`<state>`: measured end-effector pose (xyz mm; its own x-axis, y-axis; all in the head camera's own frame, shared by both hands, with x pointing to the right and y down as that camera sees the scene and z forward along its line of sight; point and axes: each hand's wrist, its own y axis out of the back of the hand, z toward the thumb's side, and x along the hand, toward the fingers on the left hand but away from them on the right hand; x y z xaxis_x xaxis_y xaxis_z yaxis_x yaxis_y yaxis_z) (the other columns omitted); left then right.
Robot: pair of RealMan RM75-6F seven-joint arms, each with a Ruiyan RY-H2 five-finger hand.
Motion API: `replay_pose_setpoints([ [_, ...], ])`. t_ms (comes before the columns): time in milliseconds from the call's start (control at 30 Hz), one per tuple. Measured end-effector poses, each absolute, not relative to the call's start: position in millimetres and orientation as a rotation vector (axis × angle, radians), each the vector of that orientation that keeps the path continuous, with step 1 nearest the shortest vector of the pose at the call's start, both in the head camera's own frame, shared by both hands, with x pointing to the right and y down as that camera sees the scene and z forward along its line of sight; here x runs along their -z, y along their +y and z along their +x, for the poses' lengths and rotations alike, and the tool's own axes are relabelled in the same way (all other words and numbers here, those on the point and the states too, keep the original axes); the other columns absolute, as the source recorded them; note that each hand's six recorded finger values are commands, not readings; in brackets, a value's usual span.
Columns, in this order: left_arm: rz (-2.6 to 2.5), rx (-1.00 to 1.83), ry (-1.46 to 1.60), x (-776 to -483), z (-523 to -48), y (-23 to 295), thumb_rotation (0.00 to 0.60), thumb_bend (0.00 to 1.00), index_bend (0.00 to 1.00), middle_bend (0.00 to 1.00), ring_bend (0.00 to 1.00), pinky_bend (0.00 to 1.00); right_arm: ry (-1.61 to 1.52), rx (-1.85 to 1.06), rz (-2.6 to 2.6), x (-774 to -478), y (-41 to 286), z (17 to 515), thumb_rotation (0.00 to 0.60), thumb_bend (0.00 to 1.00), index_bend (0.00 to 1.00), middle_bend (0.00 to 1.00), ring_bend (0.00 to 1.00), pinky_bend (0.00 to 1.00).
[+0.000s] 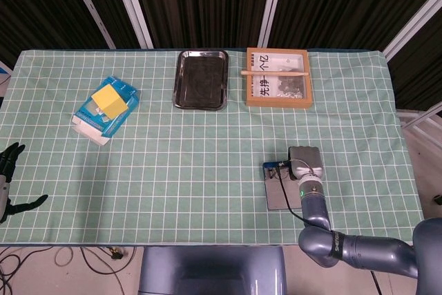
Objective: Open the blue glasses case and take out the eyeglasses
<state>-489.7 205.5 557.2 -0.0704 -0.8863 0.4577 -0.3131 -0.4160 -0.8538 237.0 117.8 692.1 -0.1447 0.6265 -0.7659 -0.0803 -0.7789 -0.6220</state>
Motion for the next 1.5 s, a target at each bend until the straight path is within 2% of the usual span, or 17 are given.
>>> replay_pose_setpoints([
  [1500, -1.710, 1.506, 1.295, -556.3, -490.2, 205.0, 0.600, 0.01, 0.00, 0.00, 0.00, 0.00, -0.606, -2.030, -1.654, -699.3, 122.7, 243.8, 0.600, 0.57, 0.44, 0.91, 0.97, 1.00],
])
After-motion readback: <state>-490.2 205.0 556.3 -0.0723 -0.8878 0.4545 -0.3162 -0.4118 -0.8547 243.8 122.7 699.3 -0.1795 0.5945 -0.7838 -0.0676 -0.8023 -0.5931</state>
